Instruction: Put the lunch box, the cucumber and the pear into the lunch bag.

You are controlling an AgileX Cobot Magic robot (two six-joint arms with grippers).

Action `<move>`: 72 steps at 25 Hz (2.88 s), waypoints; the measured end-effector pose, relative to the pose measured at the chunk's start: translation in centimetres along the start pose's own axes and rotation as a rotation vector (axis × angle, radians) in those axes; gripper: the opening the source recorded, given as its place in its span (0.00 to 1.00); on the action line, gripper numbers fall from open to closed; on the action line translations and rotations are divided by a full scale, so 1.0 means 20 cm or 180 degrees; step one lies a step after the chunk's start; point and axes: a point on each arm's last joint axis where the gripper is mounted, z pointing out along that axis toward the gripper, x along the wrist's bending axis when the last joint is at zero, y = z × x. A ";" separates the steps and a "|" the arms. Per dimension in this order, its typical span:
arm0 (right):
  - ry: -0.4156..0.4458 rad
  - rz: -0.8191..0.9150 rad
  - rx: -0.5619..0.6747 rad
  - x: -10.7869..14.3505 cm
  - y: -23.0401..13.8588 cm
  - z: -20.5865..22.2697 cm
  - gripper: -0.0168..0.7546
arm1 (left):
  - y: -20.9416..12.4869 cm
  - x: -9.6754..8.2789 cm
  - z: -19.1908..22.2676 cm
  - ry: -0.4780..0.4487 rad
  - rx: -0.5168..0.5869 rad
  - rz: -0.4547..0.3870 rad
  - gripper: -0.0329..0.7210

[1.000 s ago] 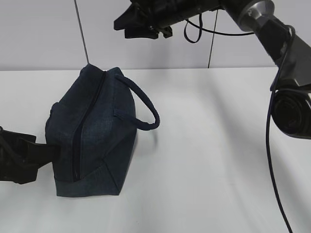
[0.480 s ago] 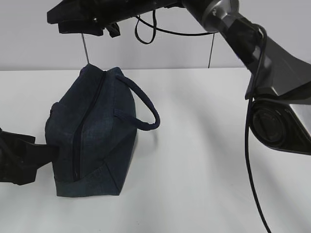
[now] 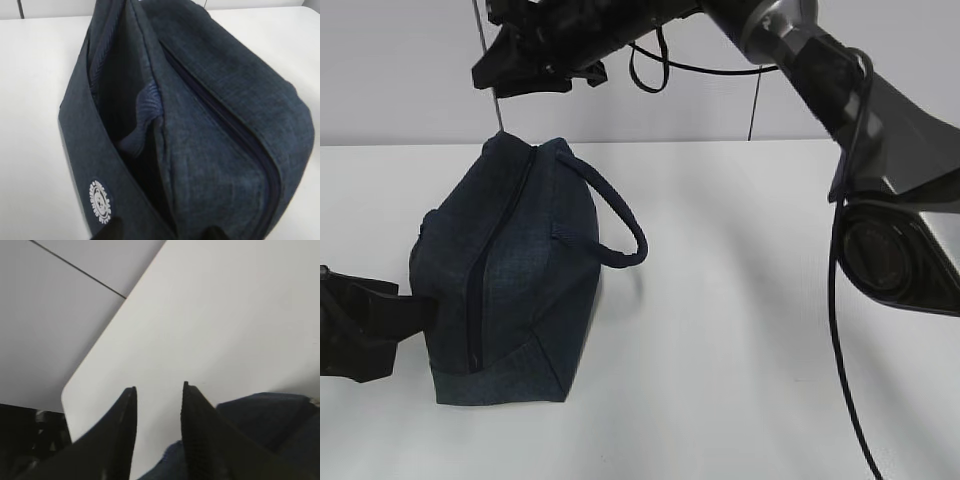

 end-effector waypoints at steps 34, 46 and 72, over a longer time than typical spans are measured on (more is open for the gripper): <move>-0.0083 -0.0836 -0.0625 0.38 0.16 -0.20 0.34 | 0.00 0.00 0.00 -0.0017 -0.0006 0.0002 0.36; -0.0454 -0.0407 -0.0194 0.36 0.10 -0.19 0.34 | 0.00 0.00 0.00 -0.0017 -0.0006 0.0002 0.36; -0.0690 -0.0060 0.0402 0.26 -0.02 -0.12 0.34 | 0.00 0.00 0.00 -0.0017 -0.0006 0.0002 0.36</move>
